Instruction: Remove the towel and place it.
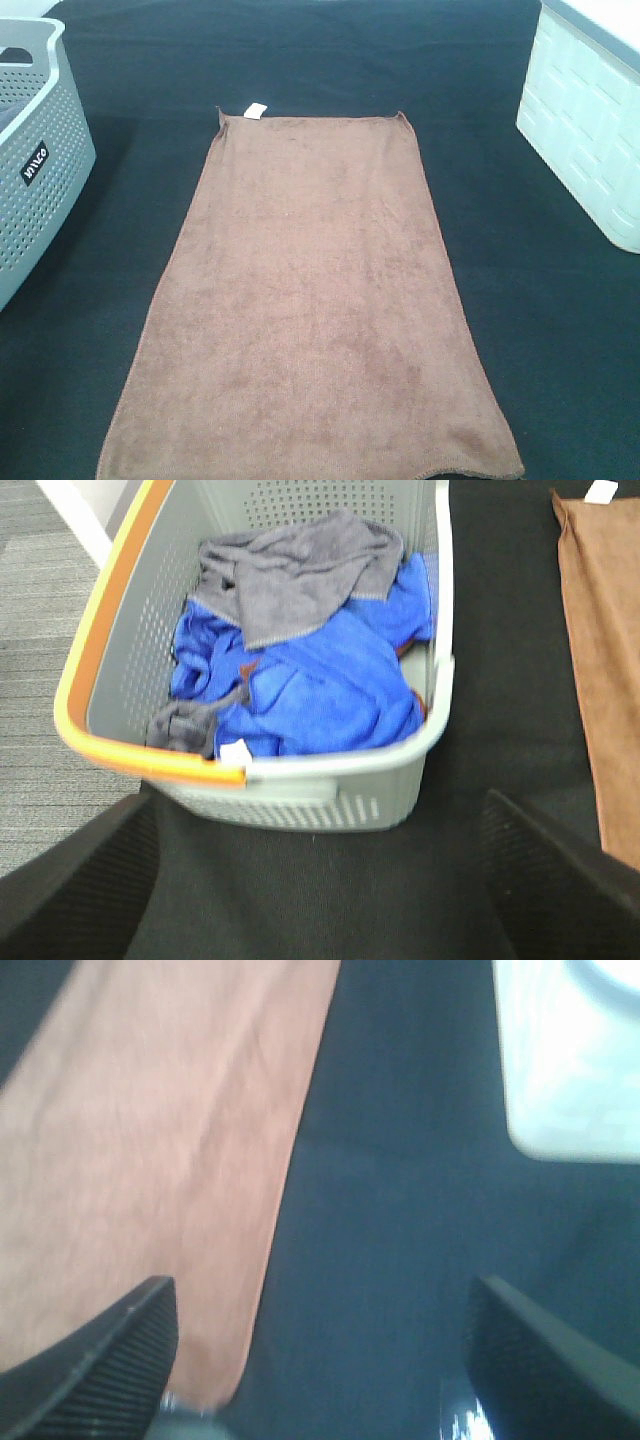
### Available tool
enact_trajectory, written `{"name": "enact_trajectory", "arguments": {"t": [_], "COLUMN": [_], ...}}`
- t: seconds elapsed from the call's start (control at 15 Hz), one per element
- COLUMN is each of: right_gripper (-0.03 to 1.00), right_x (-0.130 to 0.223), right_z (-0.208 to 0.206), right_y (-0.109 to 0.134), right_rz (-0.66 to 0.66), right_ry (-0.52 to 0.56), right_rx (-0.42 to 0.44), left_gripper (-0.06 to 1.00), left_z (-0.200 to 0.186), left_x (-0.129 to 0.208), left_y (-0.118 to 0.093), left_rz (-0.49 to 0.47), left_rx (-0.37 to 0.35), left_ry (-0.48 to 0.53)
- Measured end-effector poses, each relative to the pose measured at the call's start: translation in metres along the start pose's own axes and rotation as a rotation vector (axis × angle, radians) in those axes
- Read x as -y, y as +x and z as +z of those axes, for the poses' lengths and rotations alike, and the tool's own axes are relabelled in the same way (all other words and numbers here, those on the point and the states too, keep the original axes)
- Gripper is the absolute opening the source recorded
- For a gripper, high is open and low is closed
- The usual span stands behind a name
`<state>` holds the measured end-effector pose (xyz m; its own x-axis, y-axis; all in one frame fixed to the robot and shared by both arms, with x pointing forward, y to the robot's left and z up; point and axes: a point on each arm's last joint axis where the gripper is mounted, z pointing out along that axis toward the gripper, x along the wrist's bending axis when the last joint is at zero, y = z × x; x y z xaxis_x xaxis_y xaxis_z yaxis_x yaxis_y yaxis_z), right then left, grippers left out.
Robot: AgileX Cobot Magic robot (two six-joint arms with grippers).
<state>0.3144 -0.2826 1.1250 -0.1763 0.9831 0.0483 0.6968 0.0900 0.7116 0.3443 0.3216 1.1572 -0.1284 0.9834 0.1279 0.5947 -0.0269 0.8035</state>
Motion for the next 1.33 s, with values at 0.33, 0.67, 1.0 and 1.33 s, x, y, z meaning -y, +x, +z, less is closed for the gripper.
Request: {"name": "enact_trajectory", "arguments": {"t": [0.33, 0.67, 1.0, 1.33], "right_gripper": [0.72, 0.72, 0.72, 0.72], "right_x": [0.055, 0.083, 0.098, 0.109], "right_z": [0.006, 0.007, 0.001, -0.002], "right_y": [0.0, 0.0, 0.003, 0.005], "right_rz": [-0.002, -0.065, -0.07, -0.098], "right_ry": [-0.107, -0.201, -0.157, -0.136], "right_rx": [0.001, 0.008, -0.023, -0.036], "left_gripper": [0.81, 0.81, 0.81, 0.81], "left_z": [-0.012, -0.001, -0.022, -0.031], "left_x": [0.08, 0.107, 0.126, 0.148], "left_y": [-0.01, -0.019, -0.016, -0.014], "left_rz": [-0.025, 0.095, -0.043, -0.067], "left_rx": [0.029, 0.142, 0.158, 0.155], "left_ry": [-0.046, -0.067, -0.205, -0.179]}}
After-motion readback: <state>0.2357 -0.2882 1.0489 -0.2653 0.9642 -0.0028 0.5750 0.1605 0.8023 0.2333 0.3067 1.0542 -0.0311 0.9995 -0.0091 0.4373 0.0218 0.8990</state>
